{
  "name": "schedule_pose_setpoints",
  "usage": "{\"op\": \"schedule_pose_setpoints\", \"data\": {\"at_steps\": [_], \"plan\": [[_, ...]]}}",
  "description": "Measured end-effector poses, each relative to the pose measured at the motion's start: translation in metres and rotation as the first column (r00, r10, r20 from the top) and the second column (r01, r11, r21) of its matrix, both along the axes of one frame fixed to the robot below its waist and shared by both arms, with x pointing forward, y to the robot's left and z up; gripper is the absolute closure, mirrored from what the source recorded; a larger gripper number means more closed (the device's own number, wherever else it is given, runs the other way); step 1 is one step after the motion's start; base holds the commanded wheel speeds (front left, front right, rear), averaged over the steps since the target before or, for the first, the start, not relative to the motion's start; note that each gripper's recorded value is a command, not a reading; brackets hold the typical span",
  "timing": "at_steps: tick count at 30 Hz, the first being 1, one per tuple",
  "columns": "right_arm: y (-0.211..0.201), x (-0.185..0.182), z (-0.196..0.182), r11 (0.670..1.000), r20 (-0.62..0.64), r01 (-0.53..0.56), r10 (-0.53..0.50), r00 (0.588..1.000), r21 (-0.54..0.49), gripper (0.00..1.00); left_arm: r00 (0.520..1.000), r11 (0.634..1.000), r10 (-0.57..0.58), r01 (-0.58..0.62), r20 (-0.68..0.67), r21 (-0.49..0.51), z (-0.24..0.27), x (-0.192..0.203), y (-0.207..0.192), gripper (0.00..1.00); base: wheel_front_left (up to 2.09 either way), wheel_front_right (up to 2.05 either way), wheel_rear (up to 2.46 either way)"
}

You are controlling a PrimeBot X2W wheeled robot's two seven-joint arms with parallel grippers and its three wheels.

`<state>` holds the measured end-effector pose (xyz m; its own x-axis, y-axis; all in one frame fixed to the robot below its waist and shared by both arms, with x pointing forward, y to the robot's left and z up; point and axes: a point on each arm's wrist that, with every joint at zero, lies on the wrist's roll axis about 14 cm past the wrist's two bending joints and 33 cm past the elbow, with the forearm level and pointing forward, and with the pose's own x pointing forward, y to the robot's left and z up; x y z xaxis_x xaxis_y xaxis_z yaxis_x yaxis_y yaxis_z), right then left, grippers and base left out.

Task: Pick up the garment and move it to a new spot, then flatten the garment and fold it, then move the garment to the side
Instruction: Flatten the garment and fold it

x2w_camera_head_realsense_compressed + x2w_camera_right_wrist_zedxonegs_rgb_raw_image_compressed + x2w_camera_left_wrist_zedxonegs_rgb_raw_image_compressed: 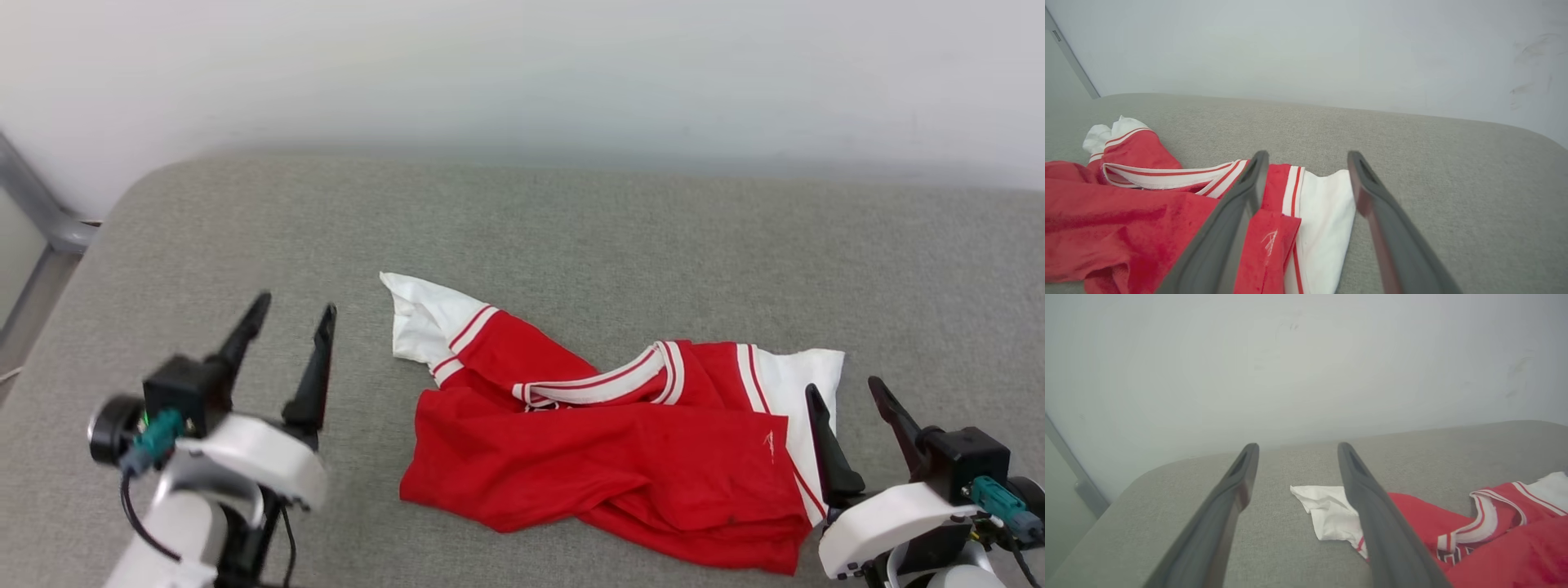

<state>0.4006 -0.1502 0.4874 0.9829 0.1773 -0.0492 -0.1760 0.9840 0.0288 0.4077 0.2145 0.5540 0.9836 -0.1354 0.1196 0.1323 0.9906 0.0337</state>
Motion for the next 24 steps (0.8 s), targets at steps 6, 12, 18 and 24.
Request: {"op": "schedule_pose_setpoints", "data": {"at_steps": [6,12,18,24], "plan": [[0.008,-0.006,0.006,1.0,0.007,-0.025,0.025,1.0,0.0,0.0,0.997,0.995,0.066,-0.068,-0.025,-0.074,-0.019,-0.041,-0.005,0.0,0.0,0.0,0.0],[0.011,-0.008,0.001,0.999,-0.015,-0.036,0.036,0.999,0.003,0.0,0.994,0.989,0.094,-0.1,-0.058,-0.112,-0.034,-0.059,-0.01,0.0,0.0,0.0,0.0],[0.023,0.001,-0.004,0.994,-0.058,-0.104,0.101,0.993,-0.046,0.0,0.995,0.991,0.081,-0.086,-0.052,-0.099,-0.035,-0.061,-0.011,0.0,0.0,0.0,0.0],[0.063,0.025,-0.011,0.952,-0.215,-0.285,0.257,0.942,-0.113,0.0,0.995,0.993,0.083,-0.087,-0.06,-0.08,-0.039,-0.057,-0.011,0.0,0.0,0.0,0.0]]}}
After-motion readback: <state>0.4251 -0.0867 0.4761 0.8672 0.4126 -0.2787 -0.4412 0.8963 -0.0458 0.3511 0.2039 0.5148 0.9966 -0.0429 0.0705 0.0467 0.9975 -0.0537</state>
